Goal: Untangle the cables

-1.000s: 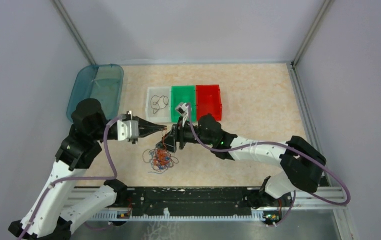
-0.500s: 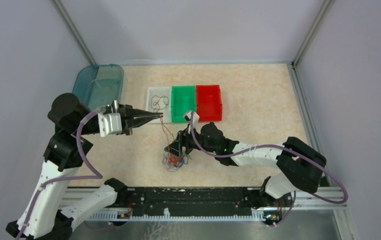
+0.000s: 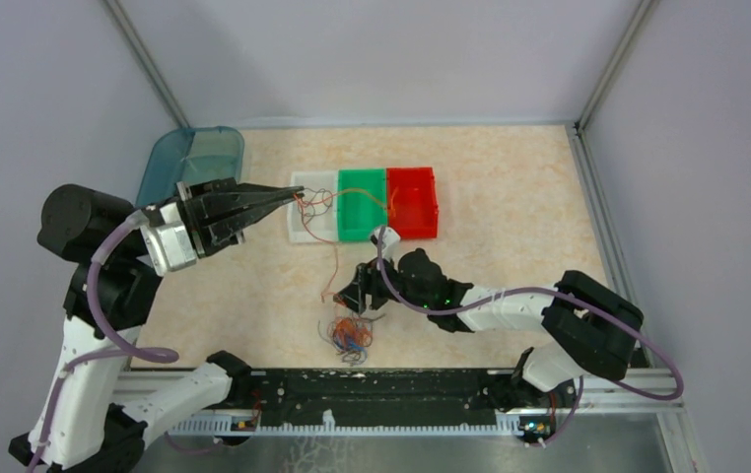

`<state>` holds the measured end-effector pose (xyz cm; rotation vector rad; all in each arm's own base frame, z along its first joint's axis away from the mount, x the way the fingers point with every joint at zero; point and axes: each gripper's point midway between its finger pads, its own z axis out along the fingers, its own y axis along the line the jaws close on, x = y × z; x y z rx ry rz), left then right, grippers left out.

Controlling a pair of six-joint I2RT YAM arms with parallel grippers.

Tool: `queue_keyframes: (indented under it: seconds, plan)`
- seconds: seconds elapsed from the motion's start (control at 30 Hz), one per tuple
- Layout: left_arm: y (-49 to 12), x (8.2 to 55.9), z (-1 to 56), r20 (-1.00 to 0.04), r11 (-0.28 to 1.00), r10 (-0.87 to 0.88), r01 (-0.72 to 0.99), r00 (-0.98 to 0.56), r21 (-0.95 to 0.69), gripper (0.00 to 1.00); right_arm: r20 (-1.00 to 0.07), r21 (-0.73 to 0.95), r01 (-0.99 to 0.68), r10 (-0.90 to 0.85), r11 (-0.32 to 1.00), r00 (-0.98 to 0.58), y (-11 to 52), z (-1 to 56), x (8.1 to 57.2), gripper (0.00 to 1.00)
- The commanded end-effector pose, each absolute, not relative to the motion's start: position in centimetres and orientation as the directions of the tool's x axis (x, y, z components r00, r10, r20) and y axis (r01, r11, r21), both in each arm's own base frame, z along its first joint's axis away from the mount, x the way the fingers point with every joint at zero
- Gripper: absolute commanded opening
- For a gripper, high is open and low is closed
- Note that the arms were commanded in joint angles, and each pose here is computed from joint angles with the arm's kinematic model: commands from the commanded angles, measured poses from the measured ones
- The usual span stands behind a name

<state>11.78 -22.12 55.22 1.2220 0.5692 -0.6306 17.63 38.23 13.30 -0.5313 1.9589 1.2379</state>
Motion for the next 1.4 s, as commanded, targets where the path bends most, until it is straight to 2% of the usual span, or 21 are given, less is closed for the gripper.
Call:
queue_keyframes:
  seconds: [0.0,0.3,0.53,0.63,0.87,1.07,1.17,1.23,1.37]
  plan:
    - [-21.7,11.2,58.6,-0.623,0.264,-0.171,0.645,0.763,0.717,0.0,-0.784,0.585,-0.685,0.087,0.435,-0.614,38.5,14.4,17.8,0.62]
    - [-21.4,11.9,61.4,-0.543,0.336,-0.164,0.564,0.823,0.754,0.0,-0.798,0.557,-0.673,0.091,0.487,-0.596,37.6,14.3,18.5,0.61]
    - [-19.6,13.3,66.0,-0.377,0.544,-0.123,0.38,0.918,0.748,0.0,-0.856,0.495,-0.694,0.155,0.524,-0.494,35.5,18.3,19.3,0.61]
    - [-19.1,13.6,67.5,-0.343,0.586,-0.108,0.339,0.933,0.736,0.0,-0.868,0.485,-0.705,0.186,0.518,-0.46,34.3,19.5,19.0,0.62]
    - [-19.6,13.8,68.0,-0.331,0.572,-0.117,0.336,0.936,0.748,0.0,-0.876,0.481,-0.777,0.25,0.406,-0.411,33.7,22.4,17.0,0.65]
    - [-20.3,15.3,66.9,-0.365,0.556,-0.096,0.354,0.926,0.752,0.0,-0.876,0.48,-0.724,0.226,0.496,-0.425,33.2,21.6,18.3,0.64]
    - [-20.7,16.2,65.7,-0.389,0.548,-0.075,0.363,0.918,0.754,0.0,-0.868,0.48,-0.653,0.209,0.585,-0.451,32.3,19.9,19.5,0.59]
    - [-21.1,17.3,64.2,-0.419,0.539,-0.055,0.381,0.906,0.751,0.0,-0.862,0.473,-0.603,0.198,0.642,-0.466,31.7,18.9,20.2,0.56]
    - [-21.8,18.8,61.0,-0.484,0.516,-0.03,0.428,0.875,0.742,0.0,-0.86,0.448,-0.513,0.197,0.732,-0.47,30.1,17.5,21.4,0.55]
